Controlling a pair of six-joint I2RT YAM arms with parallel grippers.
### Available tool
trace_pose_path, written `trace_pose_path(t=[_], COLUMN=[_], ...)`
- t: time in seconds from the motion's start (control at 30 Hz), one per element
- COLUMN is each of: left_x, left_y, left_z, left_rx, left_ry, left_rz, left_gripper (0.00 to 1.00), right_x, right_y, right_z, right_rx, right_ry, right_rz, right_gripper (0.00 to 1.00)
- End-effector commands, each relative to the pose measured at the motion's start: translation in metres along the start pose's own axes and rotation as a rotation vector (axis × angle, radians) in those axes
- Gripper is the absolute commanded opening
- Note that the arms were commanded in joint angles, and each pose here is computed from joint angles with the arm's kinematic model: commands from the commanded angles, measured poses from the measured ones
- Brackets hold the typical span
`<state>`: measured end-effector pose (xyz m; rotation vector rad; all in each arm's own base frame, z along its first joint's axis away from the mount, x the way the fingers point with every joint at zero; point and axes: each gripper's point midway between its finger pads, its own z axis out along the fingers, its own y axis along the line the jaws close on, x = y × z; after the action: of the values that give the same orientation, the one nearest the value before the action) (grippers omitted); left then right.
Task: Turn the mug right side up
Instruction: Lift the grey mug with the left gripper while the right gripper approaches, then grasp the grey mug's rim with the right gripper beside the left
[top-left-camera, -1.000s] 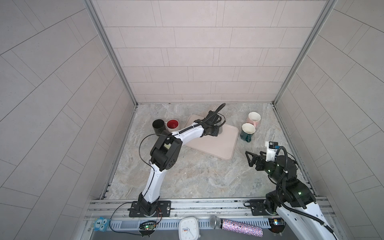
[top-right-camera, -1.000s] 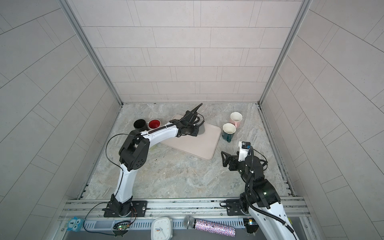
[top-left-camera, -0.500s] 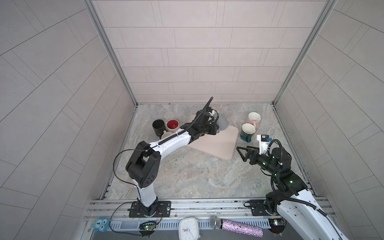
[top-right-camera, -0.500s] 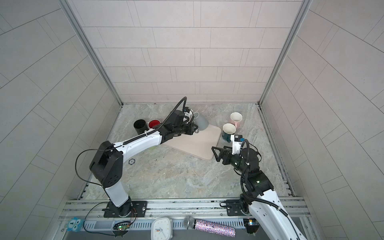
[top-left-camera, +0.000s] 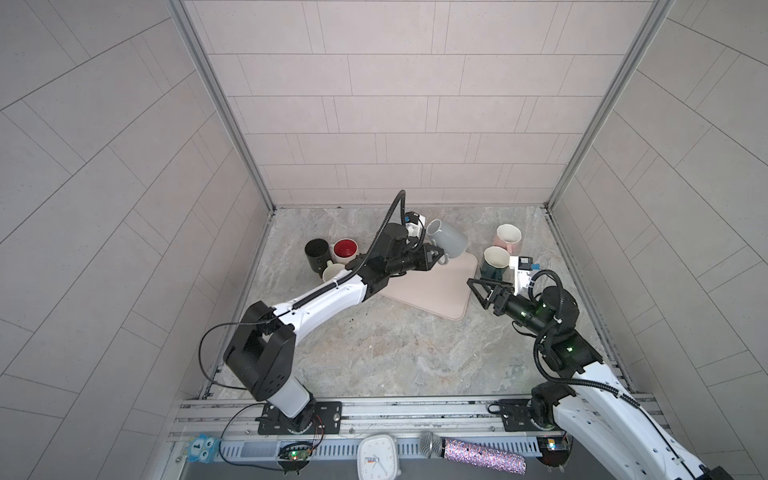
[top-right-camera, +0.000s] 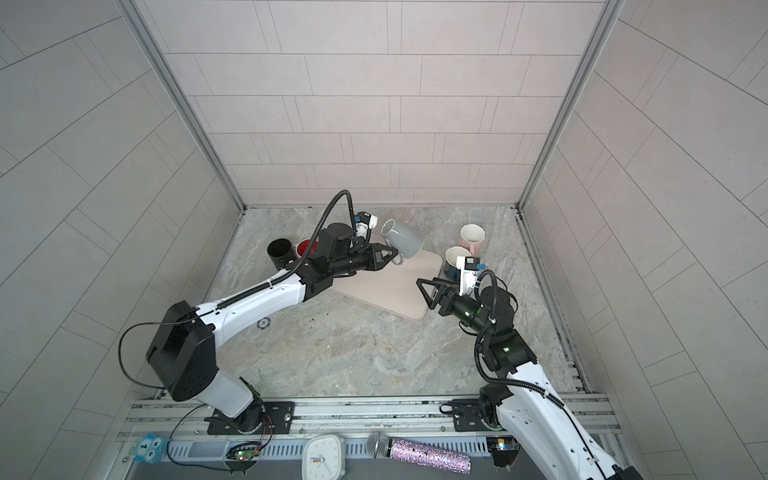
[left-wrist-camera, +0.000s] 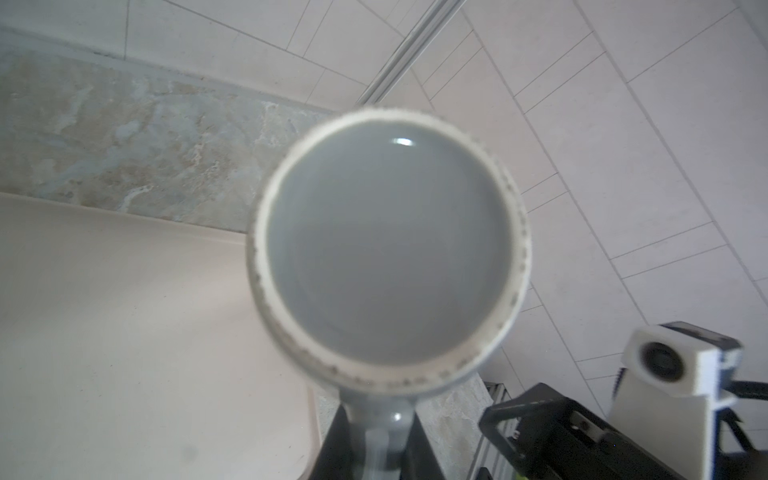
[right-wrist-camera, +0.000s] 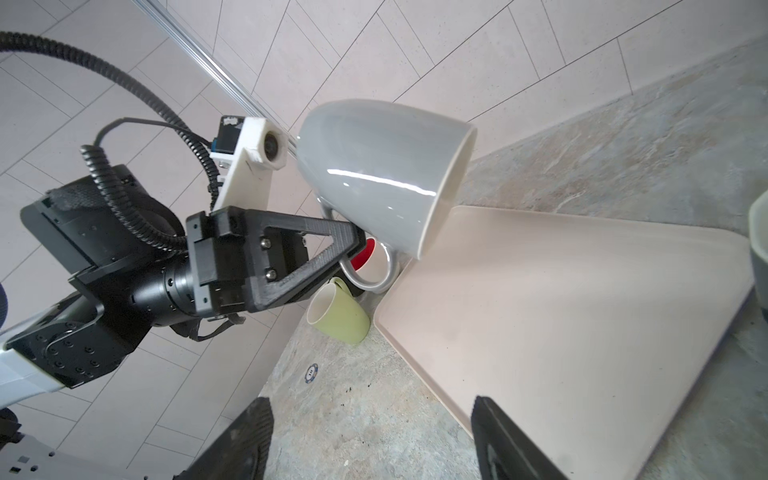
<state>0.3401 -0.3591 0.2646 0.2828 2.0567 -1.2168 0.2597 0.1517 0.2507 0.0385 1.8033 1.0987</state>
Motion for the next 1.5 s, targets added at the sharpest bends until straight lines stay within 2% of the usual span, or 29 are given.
trace_pose_path(t=[0.0,0.2,0.43,0.53,0.67,0.73,0.83,0.87,1.27,1.47], left_x=[-0.022,-0.01,-0.012,-0.014,-0.013,-0.011,-0.01,-0.008,-0.001,0.014], left_y=[-0.057,-0.078,-0.106,-0.11,-0.116,-0.118,-0.119,-0.12,-0.127,-0.119], left_z=[-0.018,-0.021,-0.027,-0.031,-0.035,-0.036,-0.035,-0.035,-0.031,-0.021], left_rx=[0.185,0.249,0.386,0.401,0.418,0.429,0.437,0.442,0.506,0.492], left_ry=[-0.094,-0.074,-0.091,-0.099,-0.101,-0.097,-0.095,-0.09,-0.058,-0.001], left_rz=[0.034,0.022,-0.006,-0.005,-0.003,-0.009,-0.01,-0.013,-0.025,0.015], left_gripper=[0.0,0.0,0.0,0.0,0.0,0.0,0.0,0.0,0.0,0.0], right_x=[-0.009,-0.019,-0.024,-0.022,-0.028,-0.031,-0.033,-0.035,-0.045,-0.048], right_y=[0.019,0.036,0.039,0.035,0.042,0.044,0.047,0.048,0.056,0.061], right_z=[0.001,-0.004,-0.004,-0.002,-0.004,-0.005,-0.003,-0.002,0.001,0.0], right_rx=[-0.096,-0.173,-0.194,-0.154,-0.178,-0.182,-0.197,-0.207,-0.251,-0.265], right_ry=[-0.022,-0.063,-0.095,-0.065,-0.088,-0.098,-0.101,-0.102,-0.13,-0.135], right_rz=[0.017,0.012,0.021,0.008,-0.013,-0.016,-0.011,-0.007,0.0,-0.01], right_gripper=[0.72,0.72,0.72,0.72,0.71,0.68,0.52,0.49,0.49,0.48])
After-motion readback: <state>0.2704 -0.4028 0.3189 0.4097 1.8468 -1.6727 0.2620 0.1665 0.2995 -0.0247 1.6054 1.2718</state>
